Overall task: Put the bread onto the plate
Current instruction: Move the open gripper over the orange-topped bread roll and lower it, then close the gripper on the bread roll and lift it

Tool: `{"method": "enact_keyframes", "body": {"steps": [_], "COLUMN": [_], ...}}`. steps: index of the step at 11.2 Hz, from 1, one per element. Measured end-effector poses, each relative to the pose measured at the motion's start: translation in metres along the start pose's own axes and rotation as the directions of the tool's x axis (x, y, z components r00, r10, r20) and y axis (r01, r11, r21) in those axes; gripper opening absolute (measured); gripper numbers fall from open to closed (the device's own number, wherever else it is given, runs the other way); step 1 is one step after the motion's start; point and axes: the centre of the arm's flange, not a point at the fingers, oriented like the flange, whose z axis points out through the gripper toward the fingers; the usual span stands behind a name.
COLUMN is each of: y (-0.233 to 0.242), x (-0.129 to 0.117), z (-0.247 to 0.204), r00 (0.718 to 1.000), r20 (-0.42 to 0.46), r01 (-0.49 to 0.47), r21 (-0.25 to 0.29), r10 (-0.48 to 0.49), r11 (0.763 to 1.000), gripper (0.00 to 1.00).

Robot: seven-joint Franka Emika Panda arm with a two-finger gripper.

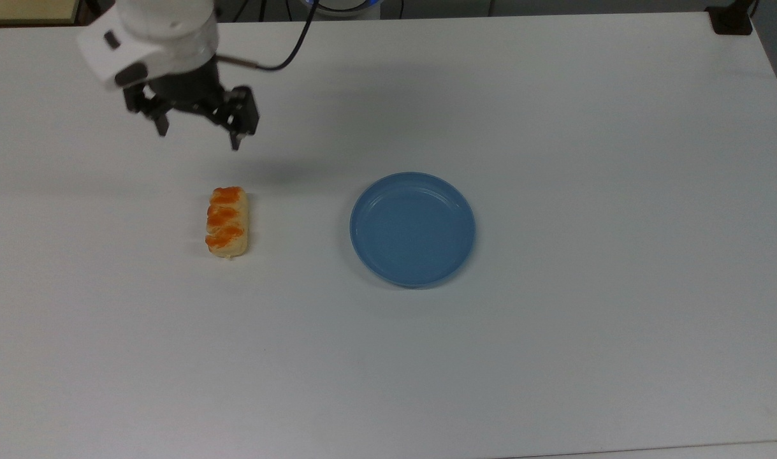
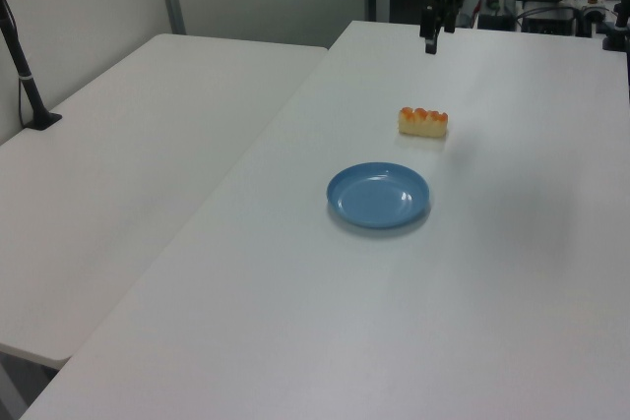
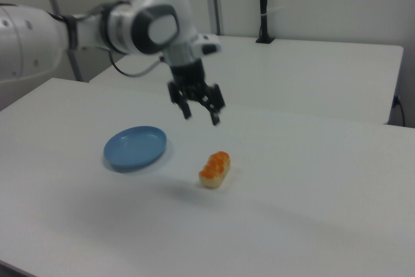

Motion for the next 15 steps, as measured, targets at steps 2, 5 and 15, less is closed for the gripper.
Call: {"method": "enact_keyframes", "body": {"steps": [2, 5, 15], "y": [0.019, 0.009, -0.014], "x": [0.014, 0.024, 0.026], "z": [0.062, 0.141, 0.157], "r00": [0.999, 0.995, 0.994], "r20": [0.012, 0.059, 0.053], "r01": [0.033, 0.090, 0.098], "r21": [-0.028, -0.080, -0.044], "r10": [-0.032, -0.085, -0.096], "r11": [0.999, 0.993, 0.994], "gripper": [1.00, 1.00, 0.65]}}
